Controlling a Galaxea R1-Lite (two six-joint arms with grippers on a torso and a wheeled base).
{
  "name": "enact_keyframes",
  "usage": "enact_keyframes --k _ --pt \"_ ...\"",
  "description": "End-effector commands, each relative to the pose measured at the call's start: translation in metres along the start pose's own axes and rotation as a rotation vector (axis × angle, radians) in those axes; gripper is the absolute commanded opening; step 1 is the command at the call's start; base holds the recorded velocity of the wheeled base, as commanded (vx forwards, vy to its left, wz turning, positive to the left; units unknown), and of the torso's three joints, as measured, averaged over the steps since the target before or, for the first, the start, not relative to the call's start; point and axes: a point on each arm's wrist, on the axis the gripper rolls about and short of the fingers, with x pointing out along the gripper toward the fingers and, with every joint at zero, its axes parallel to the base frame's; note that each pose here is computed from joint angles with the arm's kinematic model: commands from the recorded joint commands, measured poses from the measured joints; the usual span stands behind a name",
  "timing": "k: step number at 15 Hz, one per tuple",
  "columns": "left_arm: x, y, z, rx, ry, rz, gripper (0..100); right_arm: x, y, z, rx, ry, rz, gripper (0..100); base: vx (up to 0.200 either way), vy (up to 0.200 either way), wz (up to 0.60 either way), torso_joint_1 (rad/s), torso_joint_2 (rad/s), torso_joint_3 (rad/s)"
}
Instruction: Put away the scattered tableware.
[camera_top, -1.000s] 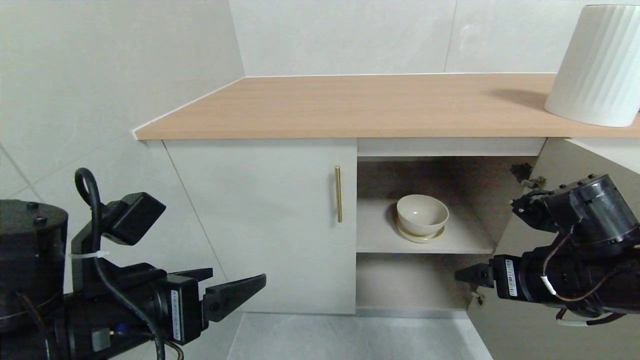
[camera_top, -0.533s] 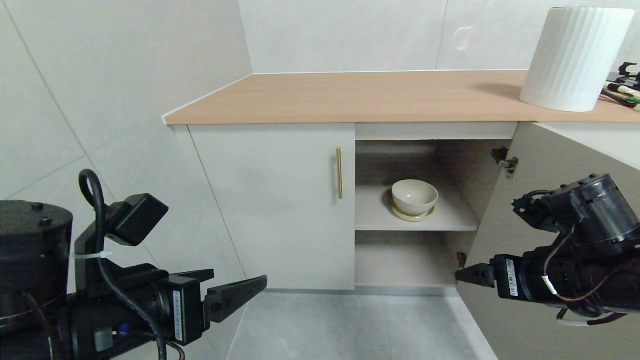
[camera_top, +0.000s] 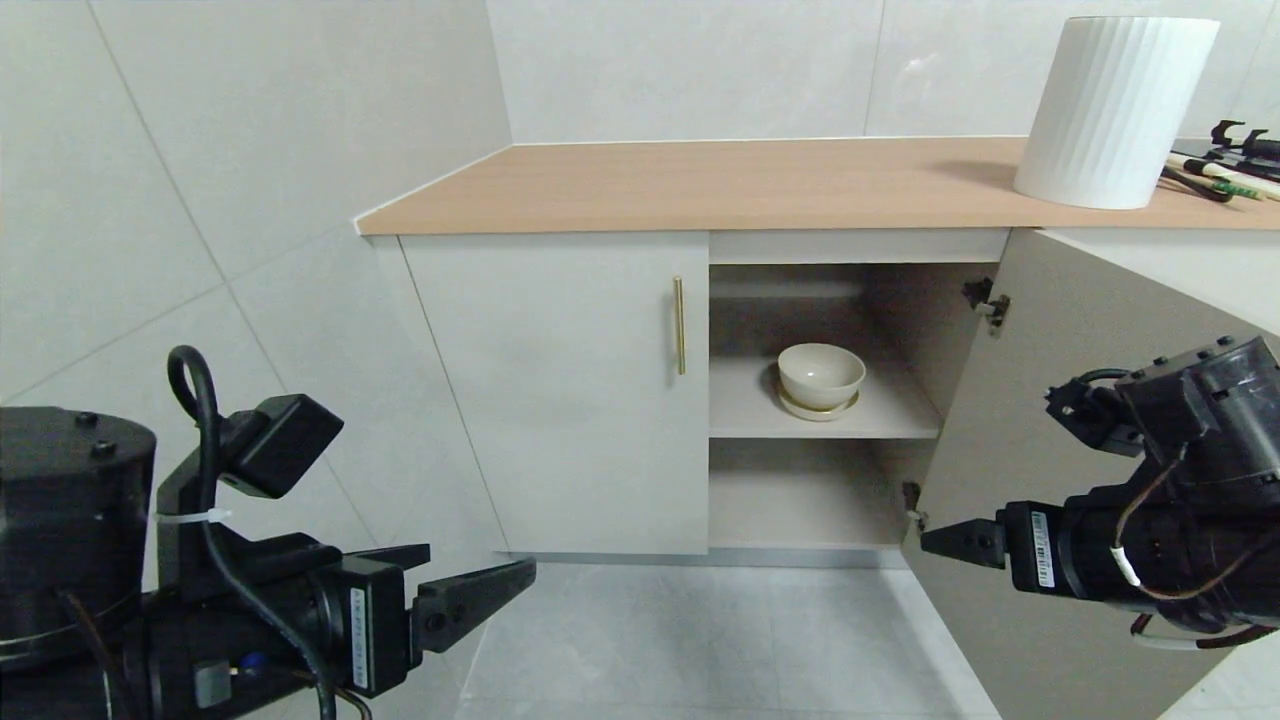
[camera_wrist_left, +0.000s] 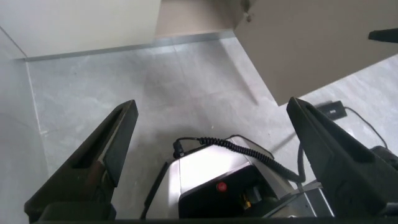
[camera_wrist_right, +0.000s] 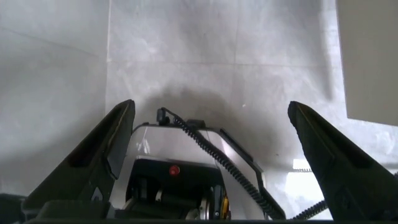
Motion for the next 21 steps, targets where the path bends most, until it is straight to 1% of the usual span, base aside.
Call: enact_keyframes --k 1,3,7,9,13,16,18,19,20,21 --pt "0.001 0.0 0.0 0.0 0.0 0.001 100 -0.011 -0.001 0.0 0.0 -0.015 0.008 100 0.0 0.0 0.0 0.0 0.0 0.0" --pt "0.0 0.0 0.001 0.0 -0.003 0.0 100 -0.029 -0.002 -0.002 -0.01 -0.029 0.029 100 0.0 0.0 0.0 0.0 0.0 0.0" --pt "-0.002 -0.001 0.002 0.0 -0.015 -0.004 100 -0.055 -0.012 -0.014 -0.016 -0.012 0.021 100 0.0 0.0 0.0 0.0 0.0 0.0" --pt "-0.001 0.0 0.001 0.001 -0.008 -0.001 100 -0.059 -0.016 -0.018 -0.058 0.0 0.007 100 0.0 0.0 0.0 0.0 0.0 0.0" --pt "-0.001 0.0 0.001 0.004 -0.009 0.002 100 -0.056 -0.019 -0.023 -0.082 0.063 -0.031 100 0.0 -0.2 0.0 0.0 0.0 0.004" --pt "-0.001 0.0 0.001 0.004 -0.009 0.002 100 -0.054 -0.02 -0.023 -0.078 0.065 -0.055 100 0.0 -0.2 0.0 0.004 0.0 0.005" --pt "-0.002 0.0 0.001 0.004 -0.01 0.002 100 -0.053 -0.025 -0.02 -0.054 0.057 -0.084 100 0.0 -0.2 0.0 0.007 0.0 0.002" --pt "-0.002 0.0 0.001 0.004 -0.01 0.002 100 -0.053 -0.027 -0.019 -0.053 0.056 -0.089 100 0.0 0.0 0.0 0.0 0.0 0.0" --pt "-0.002 0.0 0.001 0.004 -0.01 0.0 100 -0.056 -0.031 -0.02 -0.073 0.074 -0.113 100 0.0 0.0 0.0 0.0 0.0 0.0" --pt "-0.001 0.0 0.001 0.004 -0.007 0.001 100 -0.063 -0.036 -0.02 -0.096 0.11 -0.145 100 0.0 0.0 0.0 0.0 0.0 0.0"
